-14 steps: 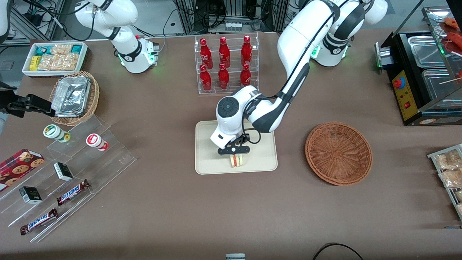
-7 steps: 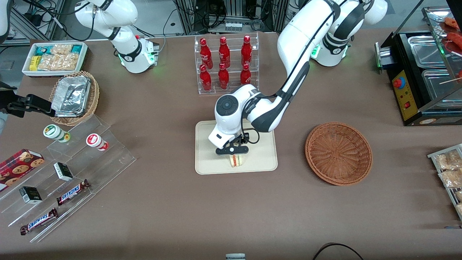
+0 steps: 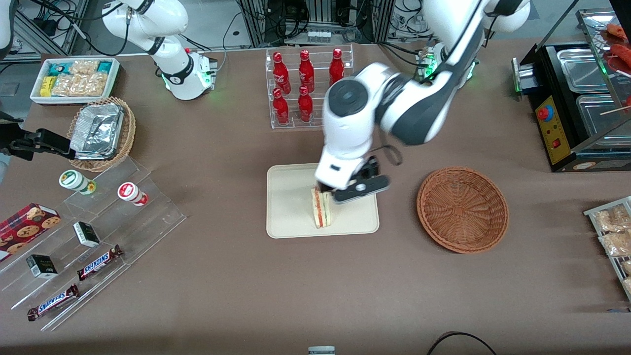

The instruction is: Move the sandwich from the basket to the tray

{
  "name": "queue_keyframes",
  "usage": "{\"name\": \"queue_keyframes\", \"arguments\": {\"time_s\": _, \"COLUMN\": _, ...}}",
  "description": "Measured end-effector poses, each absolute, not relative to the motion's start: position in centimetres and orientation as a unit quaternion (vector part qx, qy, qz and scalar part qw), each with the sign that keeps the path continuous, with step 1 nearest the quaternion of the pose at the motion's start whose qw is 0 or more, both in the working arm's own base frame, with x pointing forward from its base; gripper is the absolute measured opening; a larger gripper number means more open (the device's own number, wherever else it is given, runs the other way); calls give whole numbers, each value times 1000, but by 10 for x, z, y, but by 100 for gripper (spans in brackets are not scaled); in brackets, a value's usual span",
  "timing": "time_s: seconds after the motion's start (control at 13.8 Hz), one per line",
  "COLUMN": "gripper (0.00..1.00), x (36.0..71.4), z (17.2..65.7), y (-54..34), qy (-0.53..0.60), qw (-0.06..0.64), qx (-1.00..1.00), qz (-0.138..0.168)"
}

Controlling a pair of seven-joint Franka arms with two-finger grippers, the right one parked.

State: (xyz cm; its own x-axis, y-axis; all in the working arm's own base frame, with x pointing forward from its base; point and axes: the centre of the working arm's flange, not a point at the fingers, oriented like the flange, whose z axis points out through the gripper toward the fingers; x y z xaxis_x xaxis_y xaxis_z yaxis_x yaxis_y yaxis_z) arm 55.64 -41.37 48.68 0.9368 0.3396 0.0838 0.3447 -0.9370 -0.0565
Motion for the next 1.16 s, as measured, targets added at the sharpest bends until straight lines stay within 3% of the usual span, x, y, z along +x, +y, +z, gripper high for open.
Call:
{"name": "queue_keyframes", "arguments": {"time_s": 0.22, "gripper": 100, "x": 571, "z": 527, "y": -342, "qy": -207, "qw": 50, "qx": -977, "qz": -30}}
{"name": "queue_keyframes", "arguments": {"time_s": 0.51, "gripper": 100, "x": 578, "z": 573, "y": -215, "qy": -163, "qw": 35, "qx": -986, "qz": -1}}
{"name": "queue_keyframes", "arguments": {"time_s": 0.95, "gripper": 100, "x": 533, "z": 609, "y": -89, "qy": -46, "qw": 8, "qx": -999, "qz": 15}}
{"name": "queue_keyframes", "arguments": {"time_s": 1.16, "gripper": 100, "x": 527, "z": 616, "y": -50, "qy": -6, "qw": 5, "qx": -1000, "qz": 18}}
